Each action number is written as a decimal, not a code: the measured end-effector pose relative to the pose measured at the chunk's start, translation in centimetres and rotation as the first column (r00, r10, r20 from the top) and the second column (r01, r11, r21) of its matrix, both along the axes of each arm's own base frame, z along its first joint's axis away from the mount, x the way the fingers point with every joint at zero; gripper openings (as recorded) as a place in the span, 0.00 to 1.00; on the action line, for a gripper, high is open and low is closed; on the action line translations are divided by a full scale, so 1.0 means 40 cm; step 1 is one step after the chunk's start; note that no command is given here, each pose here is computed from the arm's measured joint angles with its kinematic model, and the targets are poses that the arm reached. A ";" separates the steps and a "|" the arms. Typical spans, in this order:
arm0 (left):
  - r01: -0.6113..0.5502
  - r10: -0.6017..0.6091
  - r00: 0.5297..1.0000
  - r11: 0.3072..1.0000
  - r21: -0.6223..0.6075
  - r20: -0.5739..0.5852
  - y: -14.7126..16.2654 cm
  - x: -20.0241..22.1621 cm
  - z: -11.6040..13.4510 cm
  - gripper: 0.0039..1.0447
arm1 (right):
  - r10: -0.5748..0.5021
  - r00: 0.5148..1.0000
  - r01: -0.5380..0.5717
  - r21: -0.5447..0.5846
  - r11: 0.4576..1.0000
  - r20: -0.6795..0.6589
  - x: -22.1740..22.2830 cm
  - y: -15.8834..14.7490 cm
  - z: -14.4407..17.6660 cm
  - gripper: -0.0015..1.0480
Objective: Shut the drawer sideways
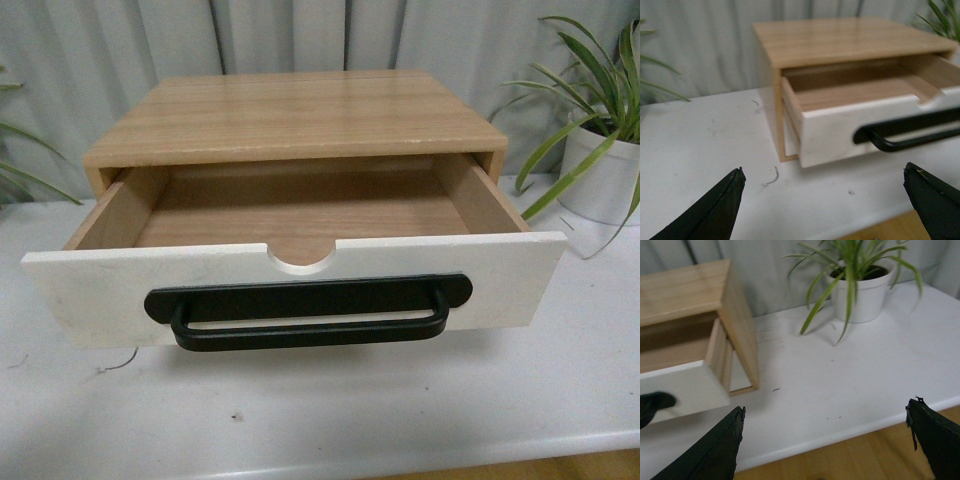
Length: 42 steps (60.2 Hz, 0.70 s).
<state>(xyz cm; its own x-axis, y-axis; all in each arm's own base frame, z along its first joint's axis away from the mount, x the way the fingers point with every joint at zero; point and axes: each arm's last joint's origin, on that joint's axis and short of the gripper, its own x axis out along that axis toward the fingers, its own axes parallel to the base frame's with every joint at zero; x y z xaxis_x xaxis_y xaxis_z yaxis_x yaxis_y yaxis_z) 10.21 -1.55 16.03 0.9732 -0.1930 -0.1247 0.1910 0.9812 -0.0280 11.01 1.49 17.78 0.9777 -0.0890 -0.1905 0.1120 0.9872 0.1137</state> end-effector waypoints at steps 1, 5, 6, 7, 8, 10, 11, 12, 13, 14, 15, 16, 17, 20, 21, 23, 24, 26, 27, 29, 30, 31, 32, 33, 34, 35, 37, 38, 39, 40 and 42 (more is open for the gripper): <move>0.044 -0.044 0.999 0.999 0.030 -0.019 -0.005 0.002 0.000 0.94 | 0.035 0.999 -0.035 -0.009 0.999 -0.020 0.010 0.006 0.012 0.94; 0.142 -0.134 0.989 0.981 0.132 -0.065 -0.015 0.012 -0.003 0.94 | 0.153 0.978 -0.165 -0.073 0.984 -0.139 0.034 0.027 0.030 0.94; 0.153 -0.144 0.987 0.977 0.148 -0.071 -0.017 0.014 -0.004 0.94 | 0.171 0.973 -0.187 -0.091 0.978 -0.155 0.037 0.031 0.030 0.94; 0.168 -0.156 0.985 0.970 0.178 -0.078 -0.018 0.017 -0.007 0.94 | 0.205 0.962 -0.228 -0.115 0.967 -0.182 0.043 0.041 0.029 0.94; 0.179 -0.166 0.983 0.965 0.194 -0.082 -0.020 0.018 -0.009 0.94 | 0.220 0.956 -0.248 -0.130 0.960 -0.196 0.046 0.045 0.027 0.94; 0.208 -0.190 0.977 0.948 0.242 -0.094 -0.024 0.023 -0.013 0.94 | 0.256 0.937 -0.299 -0.166 0.940 -0.240 0.054 0.058 0.022 0.94; 0.226 -0.206 0.973 0.935 0.274 -0.099 -0.028 0.027 -0.016 0.94 | 0.280 0.921 -0.338 -0.197 0.920 -0.271 0.058 0.069 0.018 0.94; 0.234 -0.214 0.972 0.927 0.292 -0.101 -0.030 0.029 -0.017 0.94 | 0.293 0.912 -0.360 -0.220 0.906 -0.287 0.060 0.073 0.016 0.94; 0.247 -0.224 0.969 0.913 0.325 -0.105 -0.034 0.032 -0.020 0.94 | 0.307 0.898 -0.390 -0.245 0.888 -0.315 0.064 0.082 0.011 0.94; 0.251 -0.228 0.968 0.905 0.343 -0.106 -0.035 0.034 -0.021 0.94 | 0.313 0.891 -0.405 -0.262 0.876 -0.328 0.067 0.086 0.008 0.94; 0.262 -0.238 0.965 0.889 0.376 -0.108 -0.039 0.038 -0.024 0.94 | 0.324 0.878 -0.436 -0.304 0.847 -0.353 0.071 0.095 0.001 0.94; 0.267 -0.244 0.964 0.880 0.393 -0.107 -0.041 0.040 -0.025 0.94 | 0.328 0.871 -0.449 -0.322 0.833 -0.365 0.073 0.099 -0.002 0.94; 0.279 -0.258 0.960 0.862 0.422 -0.108 -0.046 0.043 -0.029 0.94 | 0.334 0.858 -0.473 -0.349 0.809 -0.390 0.076 0.109 -0.008 0.94; 0.305 -0.288 0.951 0.817 0.490 -0.111 -0.058 0.050 -0.042 0.94 | 0.357 0.821 -0.544 -0.423 0.724 -0.445 0.084 0.132 -0.020 0.94; 0.307 -0.292 0.950 0.808 0.503 -0.111 -0.060 0.052 -0.045 0.94 | 0.362 0.815 -0.556 -0.437 0.707 -0.452 0.086 0.137 -0.022 0.94; 0.310 -0.299 0.948 0.785 0.536 -0.110 -0.066 0.056 -0.054 0.94 | 0.377 0.797 -0.592 -0.481 0.647 -0.472 0.092 0.152 -0.026 0.94; 0.314 -0.306 0.946 0.770 0.555 -0.111 -0.070 0.060 -0.061 0.94 | 0.382 0.790 -0.604 -0.507 0.614 -0.479 0.097 0.161 -0.028 0.94; 0.317 -0.311 0.944 0.749 0.582 -0.114 -0.078 0.069 -0.069 0.94 | 0.387 0.779 -0.623 -0.548 0.557 -0.493 0.108 0.179 -0.031 0.94; 0.310 -0.310 0.945 0.741 0.595 -0.106 -0.081 0.075 -0.071 0.94 | 0.386 0.775 -0.631 -0.574 0.523 -0.500 0.114 0.187 -0.032 0.94; 0.302 -0.306 0.947 0.735 0.607 -0.100 -0.084 0.081 -0.073 0.94 | 0.383 0.773 -0.634 -0.590 0.501 -0.506 0.120 0.194 -0.035 0.94; 0.296 -0.304 0.948 0.729 0.617 -0.095 -0.088 0.086 -0.075 0.94 | 0.381 0.768 -0.640 -0.610 0.467 -0.515 0.125 0.201 -0.038 0.94; 0.294 -0.305 0.948 0.725 0.622 -0.092 -0.090 0.088 -0.077 0.94 | 0.380 0.766 -0.643 -0.617 0.453 -0.519 0.127 0.205 -0.039 0.94; 0.287 -0.300 0.950 0.720 0.631 -0.090 -0.092 0.093 -0.080 0.94 | 0.379 0.760 -0.650 -0.626 0.431 -0.528 0.131 0.212 -0.044 0.94; 0.285 -0.302 0.950 0.718 0.635 -0.086 -0.095 0.098 -0.083 0.94 | 0.377 0.755 -0.656 -0.641 0.399 -0.537 0.135 0.218 -0.048 0.94; 0.283 -0.302 0.950 0.714 0.640 -0.083 -0.098 0.103 -0.086 0.94 | 0.377 0.748 -0.662 -0.649 0.374 -0.546 0.139 0.225 -0.055 0.94; 0.282 -0.303 0.950 0.710 0.646 -0.082 -0.099 0.108 -0.091 0.94 | 0.378 0.742 -0.668 -0.657 0.350 -0.554 0.143 0.231 -0.061 0.94; 0.280 -0.301 0.950 0.707 0.650 -0.082 -0.102 0.115 -0.097 0.94 | 0.378 0.733 -0.676 -0.666 0.317 -0.565 0.149 0.240 -0.070 0.94; 0.280 -0.300 0.950 0.705 0.652 -0.084 -0.103 0.119 -0.102 0.94 | 0.379 0.727 -0.681 -0.670 0.296 -0.572 0.152 0.245 -0.076 0.94; 0.279 -0.297 0.951 0.705 0.652 -0.086 -0.103 0.124 -0.107 0.94 | 0.378 0.723 -0.685 -0.672 0.281 -0.579 0.156 0.249 -0.081 0.94; 0.274 -0.290 0.953 0.706 0.653 -0.086 -0.103 0.129 -0.112 0.94 | 0.381 0.719 -0.687 -0.678 0.261 -0.582 0.160 0.255 -0.085 0.94; 0.266 -0.270 0.958 0.707 0.656 -0.097 -0.103 0.143 -0.124 0.94 | 0.383 0.719 -0.683 -0.690 0.240 -0.579 0.175 0.265 -0.091 0.94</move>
<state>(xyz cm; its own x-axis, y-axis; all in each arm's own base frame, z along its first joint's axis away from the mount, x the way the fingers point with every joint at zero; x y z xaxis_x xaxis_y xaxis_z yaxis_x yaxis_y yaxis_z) 15.92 -5.66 11.08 0.8945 -0.3178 -0.3144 0.4468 0.6603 0.6037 18.01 12.11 14.12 0.7881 0.1834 -0.5876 -0.6080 0.3810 -0.6965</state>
